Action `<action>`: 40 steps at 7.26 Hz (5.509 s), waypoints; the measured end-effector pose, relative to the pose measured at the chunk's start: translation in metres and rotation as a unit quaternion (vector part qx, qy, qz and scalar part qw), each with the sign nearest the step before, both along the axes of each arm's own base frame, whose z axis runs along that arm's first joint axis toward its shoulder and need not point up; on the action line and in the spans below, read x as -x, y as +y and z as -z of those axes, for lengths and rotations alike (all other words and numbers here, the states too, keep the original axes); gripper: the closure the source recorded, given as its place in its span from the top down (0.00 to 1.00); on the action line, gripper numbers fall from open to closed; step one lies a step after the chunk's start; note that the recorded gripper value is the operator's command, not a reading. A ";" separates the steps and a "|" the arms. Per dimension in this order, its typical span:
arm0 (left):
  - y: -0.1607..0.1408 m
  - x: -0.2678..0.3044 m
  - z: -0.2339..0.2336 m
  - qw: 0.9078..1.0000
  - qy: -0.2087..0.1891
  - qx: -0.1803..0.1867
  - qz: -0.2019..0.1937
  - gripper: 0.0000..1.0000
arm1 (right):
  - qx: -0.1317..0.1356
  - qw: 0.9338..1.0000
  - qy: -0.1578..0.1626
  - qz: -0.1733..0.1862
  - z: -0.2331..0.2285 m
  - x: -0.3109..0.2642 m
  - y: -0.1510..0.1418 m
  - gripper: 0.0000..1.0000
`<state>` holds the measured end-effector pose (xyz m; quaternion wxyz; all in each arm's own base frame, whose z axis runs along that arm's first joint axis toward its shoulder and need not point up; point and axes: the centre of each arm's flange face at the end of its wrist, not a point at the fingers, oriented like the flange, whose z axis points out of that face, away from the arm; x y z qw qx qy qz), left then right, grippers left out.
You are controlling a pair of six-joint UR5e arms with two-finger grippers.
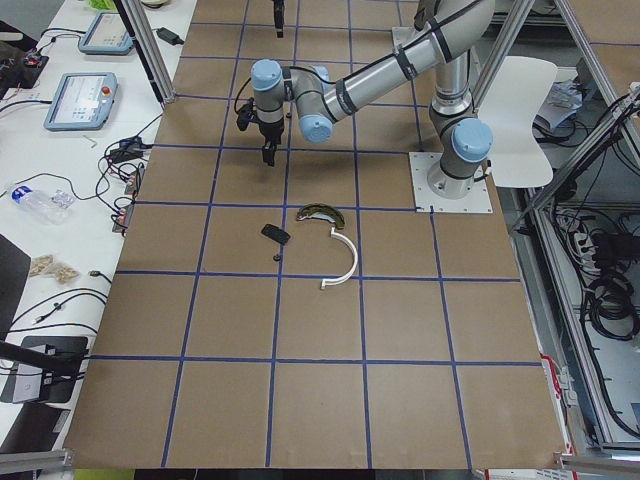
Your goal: Place bearing gear from tray to pile
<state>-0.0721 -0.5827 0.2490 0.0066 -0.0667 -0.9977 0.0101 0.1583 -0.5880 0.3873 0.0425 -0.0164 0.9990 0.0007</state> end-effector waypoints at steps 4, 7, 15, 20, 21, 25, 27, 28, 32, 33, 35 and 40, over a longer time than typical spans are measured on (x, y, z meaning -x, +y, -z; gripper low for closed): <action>0.014 0.152 0.023 0.993 0.006 -0.010 -0.113 1.00 | 0.002 0.999 0.047 -0.014 -0.089 0.081 0.054 1.00; 0.020 0.210 0.055 0.989 -0.005 -0.028 -0.148 0.95 | -0.008 0.999 0.035 0.019 -0.131 0.034 0.076 1.00; 0.010 0.222 0.079 0.989 -0.013 -0.038 -0.144 0.04 | -0.024 0.999 0.036 -0.012 -0.151 0.012 0.106 1.00; -0.010 0.104 0.030 0.994 -0.053 -0.031 -0.089 0.05 | -0.008 0.999 0.047 -0.011 -0.130 0.013 0.098 1.00; -0.008 0.044 0.023 0.996 -0.059 -0.041 -0.061 0.05 | -0.003 0.999 0.051 -0.011 -0.128 0.014 0.096 1.00; 0.042 -0.198 0.018 0.997 -0.049 -0.065 -0.013 0.05 | -0.008 0.998 0.053 -0.012 -0.110 0.015 0.097 1.00; 0.075 -0.307 0.036 0.997 -0.038 -0.066 0.023 0.06 | -0.005 0.999 0.052 -0.011 -0.112 0.015 0.097 1.00; 0.082 -0.335 0.050 0.997 -0.040 -0.060 0.033 0.07 | -0.005 0.999 0.052 -0.011 -0.112 0.015 0.097 1.00; 0.082 -0.353 0.082 0.998 -0.026 -0.045 0.044 1.00 | -0.007 0.998 0.054 -0.012 -0.109 0.015 0.097 1.00; 0.080 -0.351 0.074 0.998 -0.027 -0.035 0.046 1.00 | -0.007 0.998 0.054 -0.012 -0.109 0.015 0.096 1.00; 0.080 -0.349 0.052 0.998 -0.039 -0.026 0.047 1.00 | -0.004 0.998 0.057 -0.012 -0.108 0.015 0.094 1.00; 0.051 -0.175 -0.077 0.998 -0.053 0.009 0.016 1.00 | 0.002 0.998 0.064 -0.008 -0.108 0.016 0.079 1.00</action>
